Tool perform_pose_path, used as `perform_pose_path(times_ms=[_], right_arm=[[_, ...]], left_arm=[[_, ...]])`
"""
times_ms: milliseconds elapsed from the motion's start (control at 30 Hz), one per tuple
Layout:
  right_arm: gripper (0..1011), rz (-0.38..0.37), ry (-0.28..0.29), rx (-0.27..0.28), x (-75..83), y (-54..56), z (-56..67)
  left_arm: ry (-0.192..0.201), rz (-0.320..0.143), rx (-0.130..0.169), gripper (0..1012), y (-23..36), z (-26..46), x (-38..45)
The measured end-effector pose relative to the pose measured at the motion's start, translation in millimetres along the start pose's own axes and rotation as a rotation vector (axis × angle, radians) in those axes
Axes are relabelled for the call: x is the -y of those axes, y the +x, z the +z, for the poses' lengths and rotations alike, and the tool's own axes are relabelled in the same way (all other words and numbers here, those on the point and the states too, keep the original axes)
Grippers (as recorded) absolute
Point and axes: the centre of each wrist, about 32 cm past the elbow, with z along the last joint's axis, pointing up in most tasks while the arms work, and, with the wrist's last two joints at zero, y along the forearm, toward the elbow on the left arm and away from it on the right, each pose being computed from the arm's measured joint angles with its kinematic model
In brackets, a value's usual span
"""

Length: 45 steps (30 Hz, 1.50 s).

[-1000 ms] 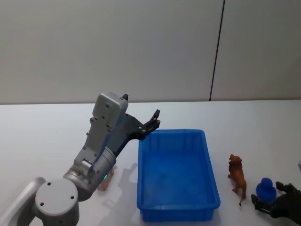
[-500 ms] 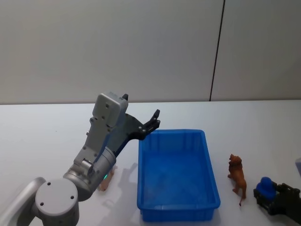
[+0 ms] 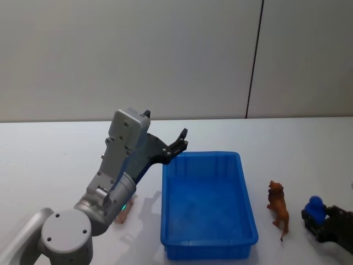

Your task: Pick up the two dolls from the table and place them into the box.

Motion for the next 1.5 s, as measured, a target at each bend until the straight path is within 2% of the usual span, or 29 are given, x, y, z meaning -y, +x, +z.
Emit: perform_pose_path(times_ms=[200,400,533,567,700,967,1233,1500], right_arm=[[438,-0.007,0.062,0.014,1.7,-1.1,9.0],[404,0.004,0.145,0.035,3.5,-2.9,26.1],[380,0.036,0.199,0.051,3.5,-5.6,40.5],[376,0.036,0.199,0.051,3.5,-5.6,40.5],[352,0.084,0.234,0.06,1.6,-10.7,53.0],[311,0.196,0.228,0.055,-6.5,-24.2,66.4],[274,0.28,0.197,0.049,-17.3,-40.4,69.3],[268,0.329,0.179,0.046,-25.1,-52.3,69.9]], left_arm=[[0.0,0.0,0.0,1001,0.0,0.0,0.0],[0.0,0.0,0.0,1001,0.0,0.0,0.0],[0.0,0.0,0.0,1001,0.0,0.0,0.0],[0.0,0.0,0.0,1001,0.0,0.0,0.0],[0.0,0.0,0.0,1001,0.0,0.0,0.0],[0.0,0.0,0.0,1001,0.0,0.0,0.0],[0.0,0.0,0.0,1001,0.0,0.0,0.0],[0.0,0.0,0.0,1001,0.0,0.0,0.0]])
